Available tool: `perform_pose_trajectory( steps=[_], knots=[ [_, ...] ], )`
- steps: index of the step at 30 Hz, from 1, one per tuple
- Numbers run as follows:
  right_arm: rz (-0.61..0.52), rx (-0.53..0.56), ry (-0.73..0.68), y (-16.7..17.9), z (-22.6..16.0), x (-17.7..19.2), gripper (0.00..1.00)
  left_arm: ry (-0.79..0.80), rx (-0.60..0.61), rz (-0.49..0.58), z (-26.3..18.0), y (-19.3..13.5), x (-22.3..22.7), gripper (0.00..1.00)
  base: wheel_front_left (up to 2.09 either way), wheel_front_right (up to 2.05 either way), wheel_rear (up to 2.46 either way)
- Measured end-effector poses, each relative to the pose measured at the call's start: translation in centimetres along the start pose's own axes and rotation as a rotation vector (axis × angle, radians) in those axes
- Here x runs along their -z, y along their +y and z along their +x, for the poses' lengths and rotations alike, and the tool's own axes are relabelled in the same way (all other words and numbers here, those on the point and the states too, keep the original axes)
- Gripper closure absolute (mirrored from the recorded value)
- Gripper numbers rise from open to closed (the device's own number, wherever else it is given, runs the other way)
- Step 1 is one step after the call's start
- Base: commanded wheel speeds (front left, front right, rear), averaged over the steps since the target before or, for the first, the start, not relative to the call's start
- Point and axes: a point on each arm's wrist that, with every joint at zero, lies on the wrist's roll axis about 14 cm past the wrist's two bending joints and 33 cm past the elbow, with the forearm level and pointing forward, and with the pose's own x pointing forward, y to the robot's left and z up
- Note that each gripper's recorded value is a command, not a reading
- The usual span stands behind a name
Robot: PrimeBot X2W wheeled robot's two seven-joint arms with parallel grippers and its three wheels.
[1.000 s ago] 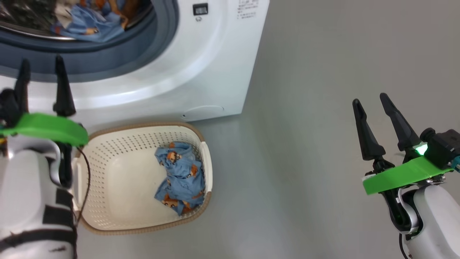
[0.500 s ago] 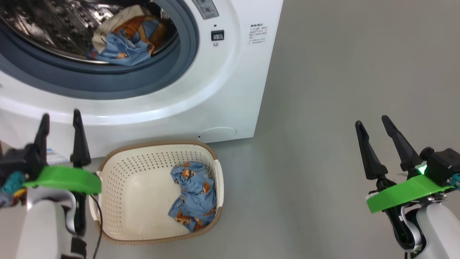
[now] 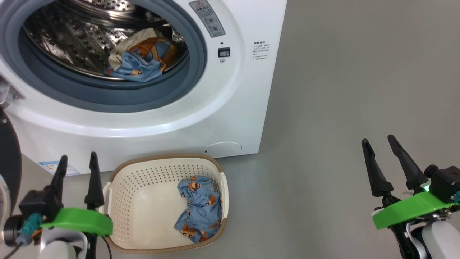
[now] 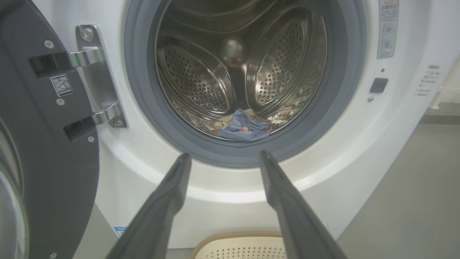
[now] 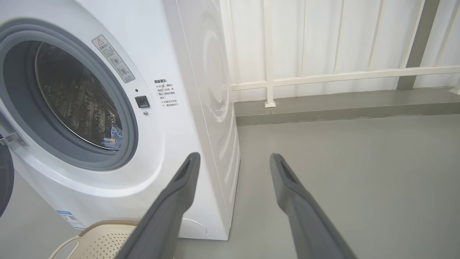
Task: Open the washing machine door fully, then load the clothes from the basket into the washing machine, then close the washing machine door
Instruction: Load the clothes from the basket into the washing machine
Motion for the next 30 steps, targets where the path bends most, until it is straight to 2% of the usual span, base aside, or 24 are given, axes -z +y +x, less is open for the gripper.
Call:
perform_pose_trajectory(
  steps=[18,30],
  knots=[
    [0.008,0.023,-0.006,-0.3,-2.0,-0.2,0.00,0.004,-0.025,-0.017,-3.8,0.7,0.5,0.00,0.00,0.00,0.00],
    [0.017,0.033,-0.002,-0.3,-2.6,0.0,0.00,-0.009,-0.034,-0.024,-4.5,0.8,0.2,0.00,0.00,0.00,0.00]
  ],
)
